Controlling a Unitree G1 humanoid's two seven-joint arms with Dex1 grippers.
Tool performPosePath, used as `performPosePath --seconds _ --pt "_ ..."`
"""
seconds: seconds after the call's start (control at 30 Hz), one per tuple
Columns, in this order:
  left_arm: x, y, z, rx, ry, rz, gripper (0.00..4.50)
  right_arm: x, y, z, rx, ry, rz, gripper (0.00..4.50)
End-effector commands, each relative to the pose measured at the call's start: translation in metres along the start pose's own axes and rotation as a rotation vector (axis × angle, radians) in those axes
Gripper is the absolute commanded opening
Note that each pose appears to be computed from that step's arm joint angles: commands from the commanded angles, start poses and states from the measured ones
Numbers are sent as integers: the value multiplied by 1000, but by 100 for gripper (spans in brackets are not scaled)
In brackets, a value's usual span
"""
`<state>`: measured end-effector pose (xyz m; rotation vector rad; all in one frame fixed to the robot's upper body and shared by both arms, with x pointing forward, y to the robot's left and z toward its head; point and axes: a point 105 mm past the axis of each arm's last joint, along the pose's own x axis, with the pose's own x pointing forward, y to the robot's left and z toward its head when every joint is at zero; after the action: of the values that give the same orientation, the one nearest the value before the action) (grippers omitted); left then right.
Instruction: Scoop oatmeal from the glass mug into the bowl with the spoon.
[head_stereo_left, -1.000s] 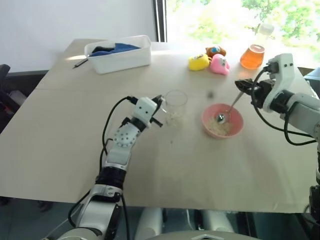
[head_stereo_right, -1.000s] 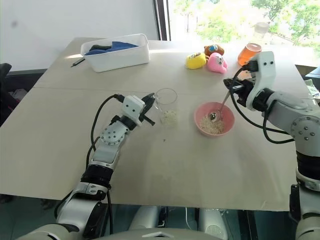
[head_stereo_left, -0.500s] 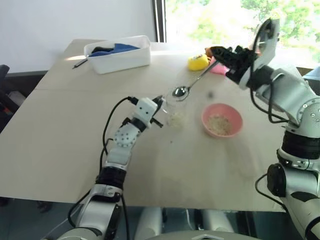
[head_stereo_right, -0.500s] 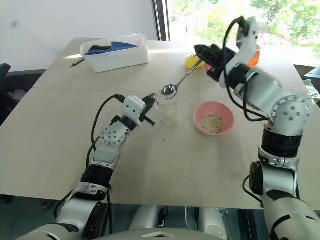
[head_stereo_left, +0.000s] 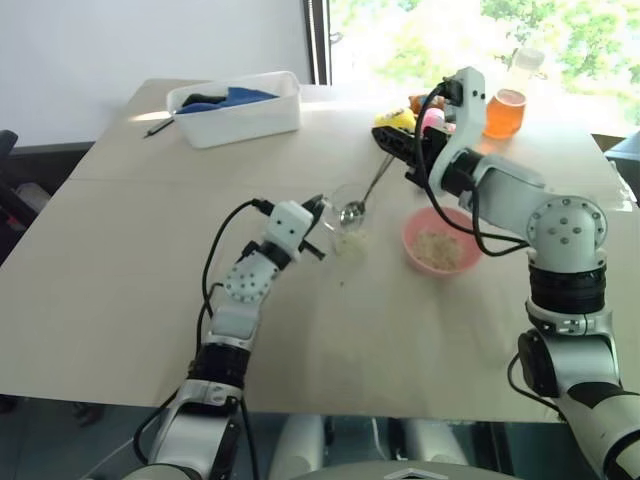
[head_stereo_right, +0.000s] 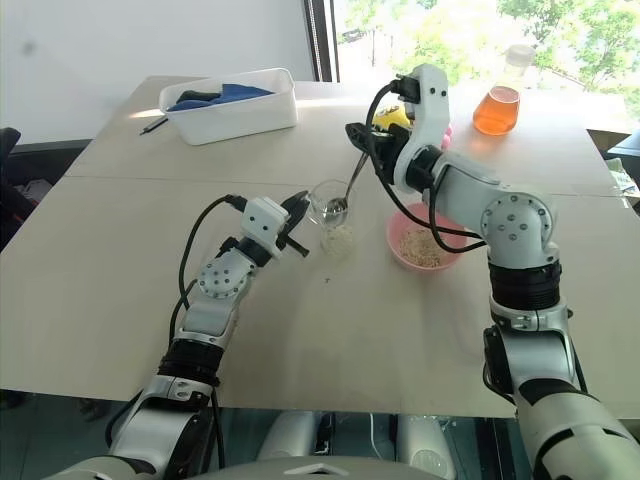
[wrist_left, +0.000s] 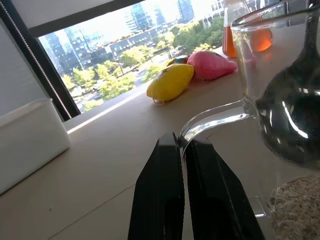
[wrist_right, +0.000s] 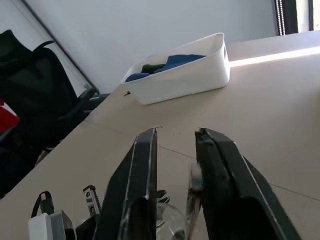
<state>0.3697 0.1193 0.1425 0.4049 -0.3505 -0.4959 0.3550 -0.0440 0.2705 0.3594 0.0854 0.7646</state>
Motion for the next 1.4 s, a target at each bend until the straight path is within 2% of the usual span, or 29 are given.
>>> performPosePath --seconds 0.03,0.1,0.3,0.4,0.5,0.8,1.1,1.2,1.3,1.4 --pt "-1 2 8 15 -25 9 0 -4 9 25 -25 -77 31 256" --pt "-1 2 8 14 -24 8 0 -7 5 32 -24 -94 19 339" --pt "-2 2 8 5 -23 2 0 -16 -5 48 -7 -156 -12 339" --pt "-2 1 8 16 -25 -7 106 -19 -9 47 -5 -157 -29 342" --pt "-1 -1 8 31 -22 -16 246 -19 -9 45 2 -151 -28 342" --pt "-12 2 9 34 -24 -2 246 -22 -9 48 14 -154 -23 342" --pt "-62 17 31 21 -37 22 246 -55 1 42 -82 -104 95 342" --pt "-80 17 34 -118 -7 33 246 -75 -5 23 -117 -81 124 342" --pt "-100 17 18 -329 88 77 246 -93 -26 -15 -205 25 43 342" --pt "-126 10 0 -362 203 73 246 -124 -37 -57 -300 108 56 342"
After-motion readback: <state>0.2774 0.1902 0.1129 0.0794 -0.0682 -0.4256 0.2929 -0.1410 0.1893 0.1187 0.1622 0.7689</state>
